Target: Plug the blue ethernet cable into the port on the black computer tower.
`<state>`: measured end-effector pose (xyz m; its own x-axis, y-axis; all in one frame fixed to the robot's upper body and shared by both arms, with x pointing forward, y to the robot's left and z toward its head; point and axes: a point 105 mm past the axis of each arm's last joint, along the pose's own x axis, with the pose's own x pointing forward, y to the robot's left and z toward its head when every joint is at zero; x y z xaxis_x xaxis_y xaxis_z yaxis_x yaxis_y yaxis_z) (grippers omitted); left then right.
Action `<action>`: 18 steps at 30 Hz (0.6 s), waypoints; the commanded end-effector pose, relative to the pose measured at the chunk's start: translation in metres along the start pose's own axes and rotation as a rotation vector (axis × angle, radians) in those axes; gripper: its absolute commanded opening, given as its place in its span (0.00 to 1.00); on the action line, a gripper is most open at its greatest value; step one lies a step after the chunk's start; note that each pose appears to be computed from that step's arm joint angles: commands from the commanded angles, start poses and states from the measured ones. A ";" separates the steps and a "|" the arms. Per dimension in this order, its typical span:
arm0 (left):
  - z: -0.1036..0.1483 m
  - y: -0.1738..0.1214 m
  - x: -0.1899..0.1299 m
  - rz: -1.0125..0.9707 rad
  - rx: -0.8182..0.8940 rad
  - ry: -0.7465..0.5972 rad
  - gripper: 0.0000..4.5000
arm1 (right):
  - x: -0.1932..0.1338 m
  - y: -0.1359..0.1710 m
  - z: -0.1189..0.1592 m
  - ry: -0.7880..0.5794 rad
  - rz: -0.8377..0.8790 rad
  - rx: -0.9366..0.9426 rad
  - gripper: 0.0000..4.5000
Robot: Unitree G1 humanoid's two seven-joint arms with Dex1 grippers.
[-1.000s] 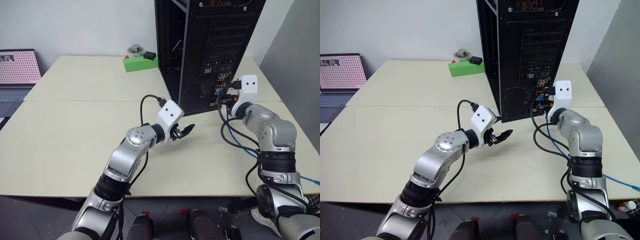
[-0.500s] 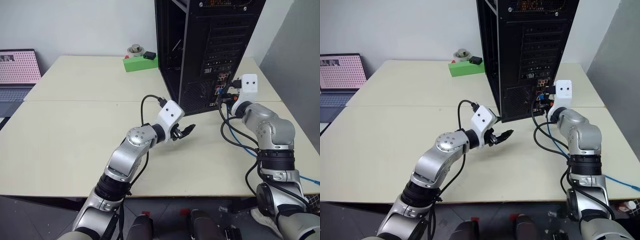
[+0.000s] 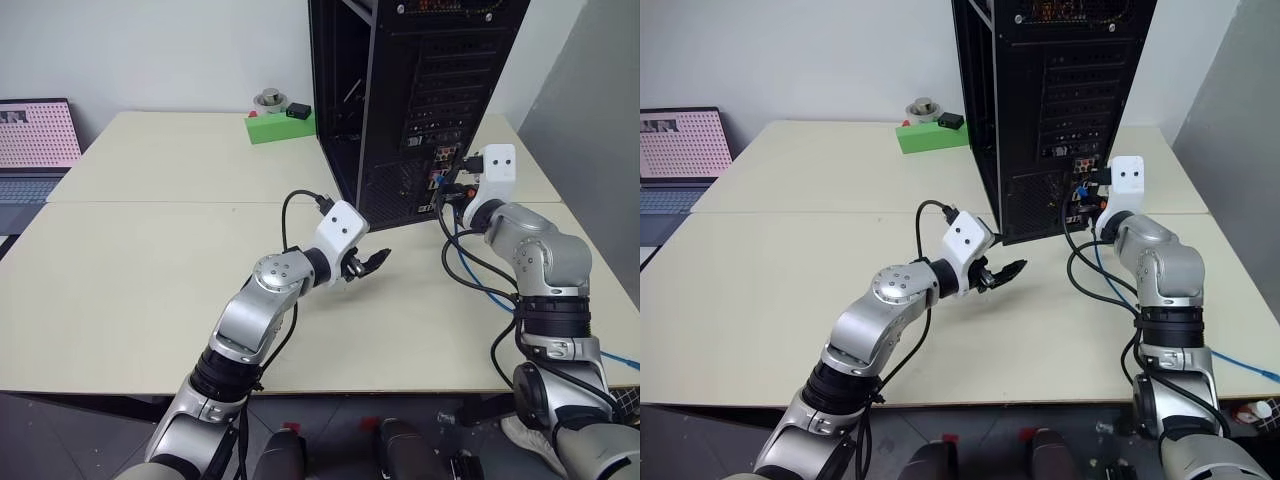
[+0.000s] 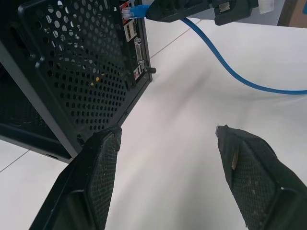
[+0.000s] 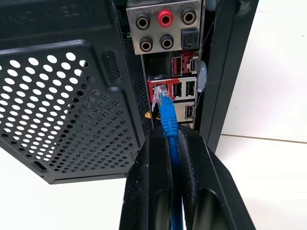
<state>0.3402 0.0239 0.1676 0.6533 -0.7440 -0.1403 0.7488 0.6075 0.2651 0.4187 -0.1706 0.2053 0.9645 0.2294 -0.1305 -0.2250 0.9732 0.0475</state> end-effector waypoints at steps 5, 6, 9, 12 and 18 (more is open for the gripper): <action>0.008 -0.004 0.001 -0.009 0.026 -0.034 0.75 | -0.003 -0.001 0.030 -0.081 0.007 -0.017 0.00; 0.008 -0.004 0.001 -0.009 0.026 -0.034 0.75 | -0.002 -0.001 0.029 -0.078 0.005 -0.018 0.00; 0.008 -0.004 0.001 -0.008 0.024 -0.035 0.75 | 0.000 0.003 0.028 -0.076 0.005 -0.022 0.00; 0.008 -0.004 0.001 -0.008 0.022 -0.035 0.75 | 0.003 0.012 0.030 -0.085 0.017 -0.022 0.00; 0.009 -0.003 0.001 -0.005 0.020 -0.036 0.75 | 0.010 0.019 0.037 -0.105 0.023 -0.020 0.00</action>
<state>0.3401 0.0234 0.1673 0.6525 -0.7447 -0.1402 0.7497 0.6073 0.2628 0.4279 -0.1620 0.2069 0.9657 0.2173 -0.1421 -0.2116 0.9759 0.0541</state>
